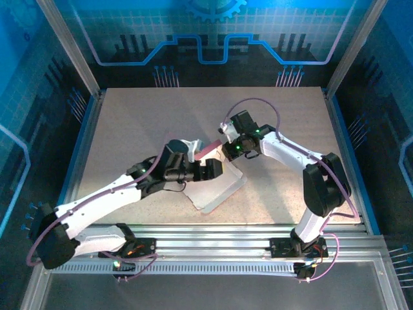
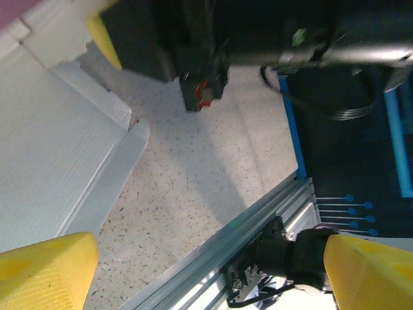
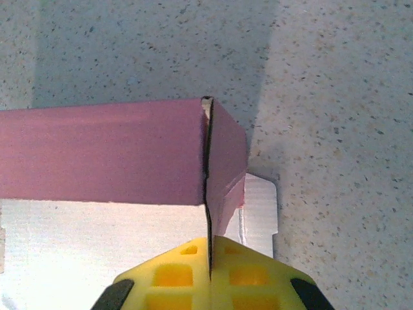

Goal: Fold the paper box

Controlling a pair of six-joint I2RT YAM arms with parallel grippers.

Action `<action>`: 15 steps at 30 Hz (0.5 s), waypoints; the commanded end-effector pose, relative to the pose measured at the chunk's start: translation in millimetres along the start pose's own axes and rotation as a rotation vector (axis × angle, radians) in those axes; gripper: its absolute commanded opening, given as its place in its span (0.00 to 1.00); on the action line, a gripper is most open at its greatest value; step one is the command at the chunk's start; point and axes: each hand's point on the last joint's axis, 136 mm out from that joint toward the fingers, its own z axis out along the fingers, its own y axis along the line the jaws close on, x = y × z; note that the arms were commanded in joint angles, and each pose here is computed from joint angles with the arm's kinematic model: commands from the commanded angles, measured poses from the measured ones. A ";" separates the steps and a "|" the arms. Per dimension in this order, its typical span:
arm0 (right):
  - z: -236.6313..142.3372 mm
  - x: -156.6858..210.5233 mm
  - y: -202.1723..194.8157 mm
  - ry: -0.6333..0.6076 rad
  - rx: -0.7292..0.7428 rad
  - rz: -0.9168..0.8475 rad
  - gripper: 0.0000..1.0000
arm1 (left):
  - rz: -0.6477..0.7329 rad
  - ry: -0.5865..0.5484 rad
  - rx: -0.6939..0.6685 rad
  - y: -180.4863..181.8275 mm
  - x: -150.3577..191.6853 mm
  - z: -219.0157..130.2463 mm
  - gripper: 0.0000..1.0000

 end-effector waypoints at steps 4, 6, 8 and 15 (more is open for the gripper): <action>17.2 31.9 17.3 0.162 -0.021 -0.068 0.02 | 0.021 -0.037 -0.072 7.3 -23.9 -45.7 0.91; 17.7 30.7 20.3 0.161 -0.033 -0.075 0.03 | 0.017 -0.067 -0.158 28.4 -33.2 -52.2 0.92; 16.7 29.4 23.8 0.160 -0.043 -0.084 0.03 | -0.029 -0.074 -0.195 47.8 -39.9 -53.7 0.91; 13.6 28.7 31.4 0.172 -0.061 -0.115 0.04 | -0.057 -0.085 -0.168 80.9 -65.8 -28.4 0.93</action>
